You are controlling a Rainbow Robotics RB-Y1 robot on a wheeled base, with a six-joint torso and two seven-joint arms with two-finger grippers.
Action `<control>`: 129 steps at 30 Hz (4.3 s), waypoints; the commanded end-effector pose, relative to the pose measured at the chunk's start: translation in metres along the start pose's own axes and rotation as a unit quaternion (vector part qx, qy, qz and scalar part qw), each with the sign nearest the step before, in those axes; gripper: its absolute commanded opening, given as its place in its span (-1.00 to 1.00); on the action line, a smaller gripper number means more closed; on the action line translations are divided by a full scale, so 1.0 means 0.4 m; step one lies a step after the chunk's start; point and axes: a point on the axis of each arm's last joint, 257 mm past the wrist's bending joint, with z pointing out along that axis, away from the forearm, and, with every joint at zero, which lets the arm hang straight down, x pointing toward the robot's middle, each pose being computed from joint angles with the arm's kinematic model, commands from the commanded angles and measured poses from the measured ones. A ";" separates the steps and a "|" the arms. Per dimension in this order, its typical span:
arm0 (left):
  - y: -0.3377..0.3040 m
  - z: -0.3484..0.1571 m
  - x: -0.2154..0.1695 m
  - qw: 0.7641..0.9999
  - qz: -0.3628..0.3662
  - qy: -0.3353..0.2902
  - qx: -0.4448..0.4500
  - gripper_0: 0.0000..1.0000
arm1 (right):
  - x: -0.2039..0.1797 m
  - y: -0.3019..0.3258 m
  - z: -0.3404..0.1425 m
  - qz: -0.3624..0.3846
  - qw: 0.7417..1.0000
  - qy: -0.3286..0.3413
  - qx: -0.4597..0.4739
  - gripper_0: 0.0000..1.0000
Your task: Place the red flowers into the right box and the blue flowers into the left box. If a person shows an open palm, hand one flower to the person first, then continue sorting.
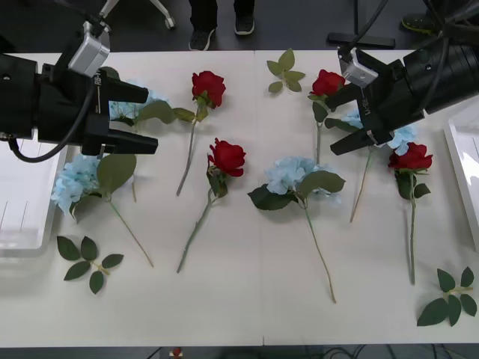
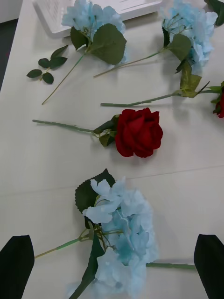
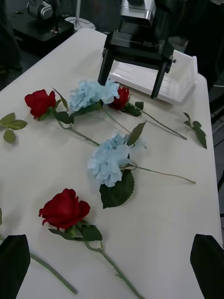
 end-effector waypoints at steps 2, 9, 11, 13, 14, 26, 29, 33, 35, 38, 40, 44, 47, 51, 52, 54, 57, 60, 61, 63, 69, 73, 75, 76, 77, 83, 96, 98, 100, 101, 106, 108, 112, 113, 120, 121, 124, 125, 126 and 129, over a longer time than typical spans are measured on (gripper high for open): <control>-0.003 -0.006 -0.011 1.000 0.003 -0.008 0.001 1.00 | 0.047 0.006 0.004 0.020 1.000 -0.004 0.003 1.00; 0.053 -0.047 0.000 0.997 -0.071 0.013 -0.040 1.00 | 0.057 0.000 -0.059 0.014 1.000 0.019 0.004 1.00; 0.088 -0.065 0.043 0.988 -0.136 0.023 -0.074 1.00 | 0.061 0.010 -0.078 0.039 0.999 0.032 -0.006 1.00; 0.120 -0.078 0.104 0.974 -0.196 0.033 -0.109 1.00 | 0.066 0.016 -0.099 0.069 0.996 0.047 -0.010 1.00; 0.132 -0.082 0.134 0.967 -0.220 0.038 -0.124 1.00 | 0.069 0.017 -0.108 0.083 0.995 0.057 -0.011 1.00; 0.080 -0.226 0.510 0.812 -0.457 0.122 -0.342 1.00 | 0.169 0.017 -0.224 0.307 0.939 0.153 0.039 1.00; 0.038 -0.262 0.579 0.766 -0.502 0.130 -0.380 1.00 | 0.223 0.013 -0.269 0.368 0.909 0.182 0.071 1.00; 0.018 -0.258 0.624 0.719 -0.552 0.121 -0.404 1.00 | 0.297 0.019 -0.305 0.441 0.868 0.202 0.106 1.00; 0.020 -0.240 0.639 0.699 -0.569 0.115 -0.418 1.00 | 0.334 0.022 -0.326 0.470 0.849 0.208 0.125 1.00; 0.032 -0.211 0.641 0.674 -0.587 0.100 -0.438 1.00 | 0.372 0.030 -0.346 0.497 0.829 0.211 0.144 1.00; 0.041 -0.182 0.639 0.661 -0.594 0.094 -0.450 1.00 | 0.407 0.034 -0.356 0.514 0.812 0.222 0.169 1.00; 0.057 -0.135 0.656 0.646 -0.568 0.115 -0.497 1.00 | 0.456 0.047 -0.360 0.538 0.782 0.226 0.222 1.00; 0.070 -0.103 0.669 0.637 -0.565 0.118 -0.511 1.00 | 0.475 0.054 -0.354 0.552 0.766 0.218 0.249 1.00; 0.088 -0.082 0.697 0.631 -0.572 0.113 -0.511 1.00 | 0.498 0.048 -0.328 0.561 0.749 0.211 0.284 1.00; 0.091 -0.076 0.701 0.631 -0.572 0.112 -0.512 1.00 | 0.504 0.046 -0.322 0.565 0.744 0.209 0.289 1.00; 0.102 -0.067 0.708 0.630 -0.569 0.113 -0.516 1.00 | 0.512 0.040 -0.306 0.573 0.736 0.204 0.298 1.00; 0.118 -0.052 0.717 0.627 -0.570 0.112 -0.519 1.00 | 0.527 0.027 -0.284 0.573 0.730 0.203 0.313 1.00; 0.141 -0.044 0.725 0.626 -0.571 0.102 -0.522 1.00 | 0.552 0.018 -0.268 0.569 0.725 0.206 0.329 1.00; 0.148 -0.039 0.730 0.625 -0.571 0.101 -0.522 1.00 | 0.562 0.014 -0.261 0.566 0.723 0.209 0.336 1.00; 0.161 -0.034 0.732 0.624 -0.571 0.100 -0.524 1.00 | 0.577 0.005 -0.253 0.560 0.718 0.216 0.351 1.00; 0.185 -0.027 0.729 0.621 -0.573 0.099 -0.526 1.00 | 0.616 -0.007 -0.224 0.568 0.707 0.217 0.361 1.00; 0.190 -0.028 0.753 0.616 -0.571 0.109 -0.532 1.00 | 0.654 -0.014 -0.208 0.566 0.702 0.224 0.369 1.00; 0.195 -0.027 0.763 0.615 -0.570 0.111 -0.533 1.00 | 0.673 -0.019 -0.200 0.565 0.700 0.228 0.373 1.00; 0.196 -0.025 0.768 0.615 -0.570 0.111 -0.533 1.00 | 0.685 -0.023 -0.194 0.566 0.698 0.228 0.375 1.00; 0.200 -0.024 0.768 0.616 -0.569 0.111 -0.533 1.00 | 0.698 -0.026 -0.190 0.570 0.695 0.226 0.376 1.00; 0.200 -0.021 0.792 0.617 -0.564 0.121 -0.535 0.93 | 0.748 -0.039 -0.173 0.578 0.683 0.228 0.383 1.00; 0.191 -0.005 0.800 0.618 -0.566 0.125 -0.531 -1.00 | 0.786 -0.055 -0.138 0.591 0.666 0.235 0.389 1.00; 0.192 -0.002 0.797 0.619 -0.566 0.124 -0.531 -1.00 | 0.796 -0.056 -0.130 0.592 0.665 0.237 0.389 1.00; 0.191 -0.001 0.797 0.619 -0.567 0.124 -0.530 -1.00 | 0.801 -0.057 -0.122 0.592 0.664 0.239 0.389 1.00; 0.193 0.000 0.793 0.619 -0.566 0.123 -0.530 -1.00 | 0.804 -0.057 -0.120 0.591 0.664 0.239 0.390 1.00; 0.193 -0.026 0.739 0.617 -0.564 0.129 -0.534 -1.00 | 0.815 -0.052 -0.108 0.594 0.663 0.240 0.388 0.74; 0.186 -0.044 0.696 0.616 -0.565 0.133 -0.533 -1.00 | 0.814 -0.050 -0.105 0.595 0.662 0.239 0.387 0.17; 0.174 -0.081 0.609 0.625 -0.564 0.145 -0.520 -1.00 | 0.814 -0.050 -0.105 0.596 0.661 0.239 0.387 -0.79; 0.174 -0.086 0.597 0.628 -0.563 0.146 -0.518 -1.00 | 0.814 -0.050 -0.105 0.596 0.661 0.239 0.387 -0.83; 0.235 -0.177 0.452 0.666 -0.518 0.149 -0.515 -1.00 | 0.816 -0.045 -0.099 0.601 0.660 0.239 0.383 -1.00; 0.251 -0.195 0.437 0.672 -0.508 0.147 -0.519 -1.00 | 0.813 -0.047 -0.097 0.602 0.660 0.237 0.382 -1.00; 0.302 -0.257 0.399 0.691 -0.471 0.146 -0.529 -1.00 | 0.788 -0.054 -0.093 0.606 0.663 0.232 0.372 -1.00; 0.330 -0.289 0.383 0.702 -0.454 0.143 -0.531 -1.00 | 0.769 -0.062 -0.102 0.609 0.664 0.228 0.367 -1.00; 0.341 -0.302 0.381 0.706 -0.447 0.142 -0.531 -1.00 | 0.761 -0.065 -0.107 0.610 0.665 0.228 0.365 -1.00; 0.402 -0.378 0.363 0.721 -0.410 0.131 -0.542 -1.00 | 0.703 -0.104 -0.151 0.606 0.672 0.222 0.363 -1.00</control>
